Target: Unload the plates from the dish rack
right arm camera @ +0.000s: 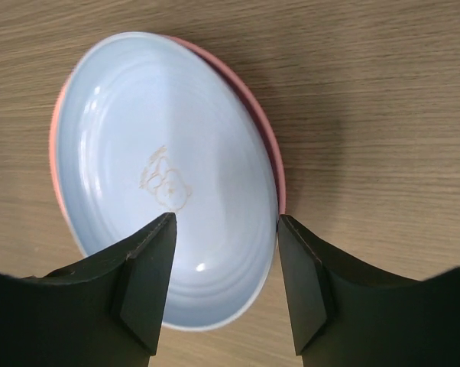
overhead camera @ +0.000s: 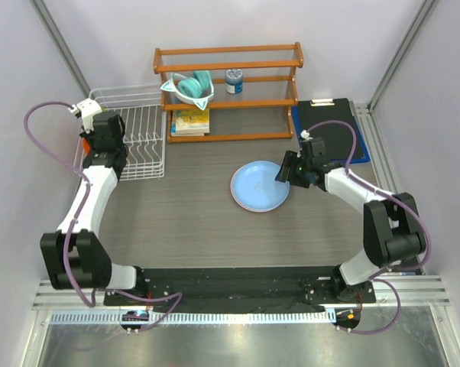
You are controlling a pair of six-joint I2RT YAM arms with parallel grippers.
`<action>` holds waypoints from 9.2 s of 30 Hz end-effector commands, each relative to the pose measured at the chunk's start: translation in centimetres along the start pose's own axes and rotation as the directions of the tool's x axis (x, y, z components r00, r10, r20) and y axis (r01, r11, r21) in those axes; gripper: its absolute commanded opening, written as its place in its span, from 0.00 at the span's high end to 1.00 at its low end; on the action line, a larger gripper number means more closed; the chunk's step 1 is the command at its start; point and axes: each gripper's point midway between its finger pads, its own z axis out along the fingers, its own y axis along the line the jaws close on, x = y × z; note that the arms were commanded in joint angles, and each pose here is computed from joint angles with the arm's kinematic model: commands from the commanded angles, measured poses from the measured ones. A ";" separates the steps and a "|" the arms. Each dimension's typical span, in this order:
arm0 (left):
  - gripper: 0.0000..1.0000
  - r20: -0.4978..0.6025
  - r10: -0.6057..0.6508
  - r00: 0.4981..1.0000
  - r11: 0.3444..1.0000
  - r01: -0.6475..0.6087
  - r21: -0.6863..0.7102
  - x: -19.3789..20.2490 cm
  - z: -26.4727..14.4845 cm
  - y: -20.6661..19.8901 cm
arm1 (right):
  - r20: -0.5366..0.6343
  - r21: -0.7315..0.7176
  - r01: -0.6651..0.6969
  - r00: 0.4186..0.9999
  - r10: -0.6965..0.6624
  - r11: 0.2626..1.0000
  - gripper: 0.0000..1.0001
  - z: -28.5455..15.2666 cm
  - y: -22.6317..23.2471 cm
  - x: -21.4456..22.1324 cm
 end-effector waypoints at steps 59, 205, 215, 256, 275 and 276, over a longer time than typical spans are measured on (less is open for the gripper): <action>0.80 -0.510 0.308 0.803 0.258 0.446 0.857 16.8 -29.0 -17.2 | 0.065 -0.567 0.094 0.995 -0.070 0.818 0.99 -4.7 16.8 2.2; 1.00 0.084 0.104 0.991 0.973 -0.084 -0.215 1.0 8.8 2.2 | -0.095 -0.264 -0.030 0.995 0.006 0.964 0.44 4.8 3.4 0.7; 1.00 0.128 0.050 0.991 0.986 -0.028 -0.166 -2.6 4.4 2.6 | -0.037 -0.276 0.001 0.999 -0.011 0.961 0.43 2.8 4.0 -0.5; 1.00 -0.553 -0.116 0.825 0.327 0.558 0.763 10.0 -22.7 -10.6 | 0.131 -0.592 0.178 0.984 -0.124 0.786 0.38 -7.6 21.1 2.0; 1.00 -0.495 0.046 0.868 0.281 0.464 0.840 13.6 -27.5 -13.7 | 0.077 -0.576 0.174 0.984 -0.159 0.798 0.44 -4.0 22.5 3.9; 1.00 -0.489 0.050 0.871 0.273 0.459 0.845 13.5 -27.8 -13.8 | 0.078 -0.575 0.173 0.984 -0.157 0.800 0.47 -3.9 22.4 3.9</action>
